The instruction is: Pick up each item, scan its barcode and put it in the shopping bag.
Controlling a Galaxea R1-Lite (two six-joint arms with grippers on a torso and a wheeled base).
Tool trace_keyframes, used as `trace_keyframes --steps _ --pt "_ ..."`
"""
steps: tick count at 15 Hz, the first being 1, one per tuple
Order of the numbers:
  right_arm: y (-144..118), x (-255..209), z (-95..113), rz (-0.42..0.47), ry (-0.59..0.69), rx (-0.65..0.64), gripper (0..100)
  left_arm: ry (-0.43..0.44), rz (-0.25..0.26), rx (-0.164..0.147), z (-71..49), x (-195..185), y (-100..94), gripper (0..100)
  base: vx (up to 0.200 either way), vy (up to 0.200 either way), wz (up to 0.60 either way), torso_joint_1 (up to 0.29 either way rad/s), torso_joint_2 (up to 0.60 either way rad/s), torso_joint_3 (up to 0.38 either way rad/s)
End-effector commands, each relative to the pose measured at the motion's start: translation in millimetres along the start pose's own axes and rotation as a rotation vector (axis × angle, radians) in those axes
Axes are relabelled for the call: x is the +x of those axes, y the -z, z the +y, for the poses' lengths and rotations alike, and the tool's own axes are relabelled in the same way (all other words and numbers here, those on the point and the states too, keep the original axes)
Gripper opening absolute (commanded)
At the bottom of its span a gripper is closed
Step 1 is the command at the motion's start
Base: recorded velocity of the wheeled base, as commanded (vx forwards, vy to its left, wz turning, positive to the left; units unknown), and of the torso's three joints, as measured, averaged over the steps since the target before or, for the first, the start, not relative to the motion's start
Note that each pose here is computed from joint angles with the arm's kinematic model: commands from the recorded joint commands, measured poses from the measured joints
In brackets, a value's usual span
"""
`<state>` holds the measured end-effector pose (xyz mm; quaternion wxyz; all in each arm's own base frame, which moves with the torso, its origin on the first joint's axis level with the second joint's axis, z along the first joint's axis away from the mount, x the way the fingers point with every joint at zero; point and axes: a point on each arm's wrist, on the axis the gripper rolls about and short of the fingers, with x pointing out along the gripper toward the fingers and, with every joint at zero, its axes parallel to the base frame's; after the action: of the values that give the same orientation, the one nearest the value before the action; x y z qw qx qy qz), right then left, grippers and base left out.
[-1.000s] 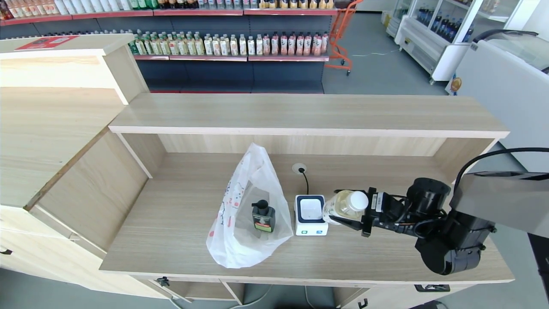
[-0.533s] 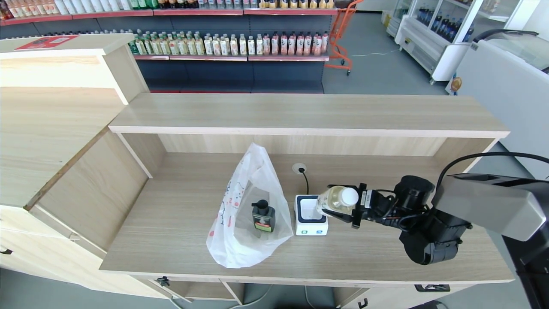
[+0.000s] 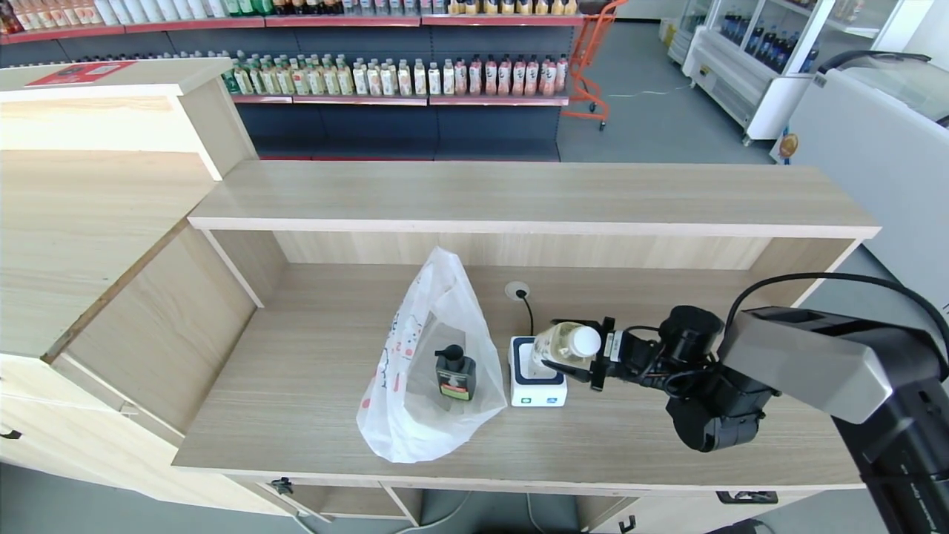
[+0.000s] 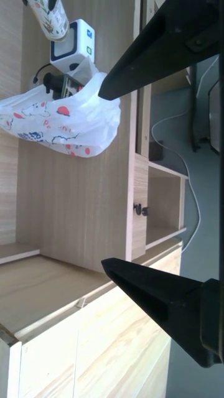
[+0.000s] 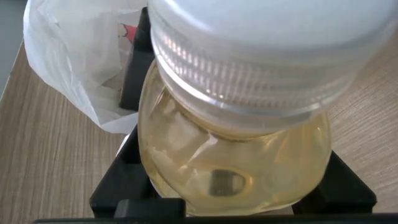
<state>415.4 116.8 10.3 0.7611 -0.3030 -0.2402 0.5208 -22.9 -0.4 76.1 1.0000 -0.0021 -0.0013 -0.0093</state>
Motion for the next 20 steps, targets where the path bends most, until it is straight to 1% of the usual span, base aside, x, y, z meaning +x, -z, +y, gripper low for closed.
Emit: trace_keyframes --steps 1,4,7,10,11,13,14,16,18,19,20 --pt "7 9 3 -0.016 -0.005 -0.011 0 0.0 -0.001 0.0 0.0 0 0.0 100 0.0 0.0 0.0 0.0 0.0 0.0" --pt "13 11 4 -0.019 -0.004 -0.015 0 0.0 -0.001 0.0 0.0 0 0.0 100 0.0 0.0 0.0 0.0 0.0 0.0" --pt "11 11 2 -0.022 -0.002 -0.02 0 0.0 -0.001 0.0 0.0 0 0.0 100 0.0 0.0 0.0 0.0 0.0 0.0" --pt "-1 10 -10 -0.034 0.011 -0.038 0 0.0 -0.001 0.0 0.0 0 0.0 100 0.0 0.0 0.0 0.0 0.0 0.0" --pt "-9 9 -17 -0.041 0.02 -0.046 0 0.0 -0.001 0.0 0.0 0 0.0 100 0.0 0.0 0.0 0.0 0.0 0.0" --pt "-37 -1 -41 -0.056 0.053 0.023 0 0.0 -0.001 0.0 0.0 0 0.0 100 0.0 0.0 0.0 0.0 0.0 0.0" --pt "-56 -10 -56 -0.064 0.079 0.059 0 0.0 -0.001 0.0 0.0 0 0.0 100 0.0 0.0 0.0 0.0 0.0 0.0" --pt "-105 -31 -77 -0.086 0.116 0.16 0 0.0 -0.001 0.0 0.0 0 0.0 100 0.0 0.0 0.0 0.0 0.0 0.0" --pt "-139 -50 -77 -0.067 0.185 0.264 0 0.0 -0.001 0.0 0.0 0 0.0 100 0.0 0.0 0.0 0.0 0.0 0.0" --pt "-165 -60 -74 -0.06 0.274 0.393 0 0.0 -0.001 0.0 0.0 0 0.0 100 0.0 0.0 0.0 0.0 0.0 0.0" --pt "-182 -63 -74 -0.066 0.345 0.478 0 0.0 -0.001 0.0 0.0 0 0.0 100 0.0 0.0 0.0 0.0 0.0 0.0"
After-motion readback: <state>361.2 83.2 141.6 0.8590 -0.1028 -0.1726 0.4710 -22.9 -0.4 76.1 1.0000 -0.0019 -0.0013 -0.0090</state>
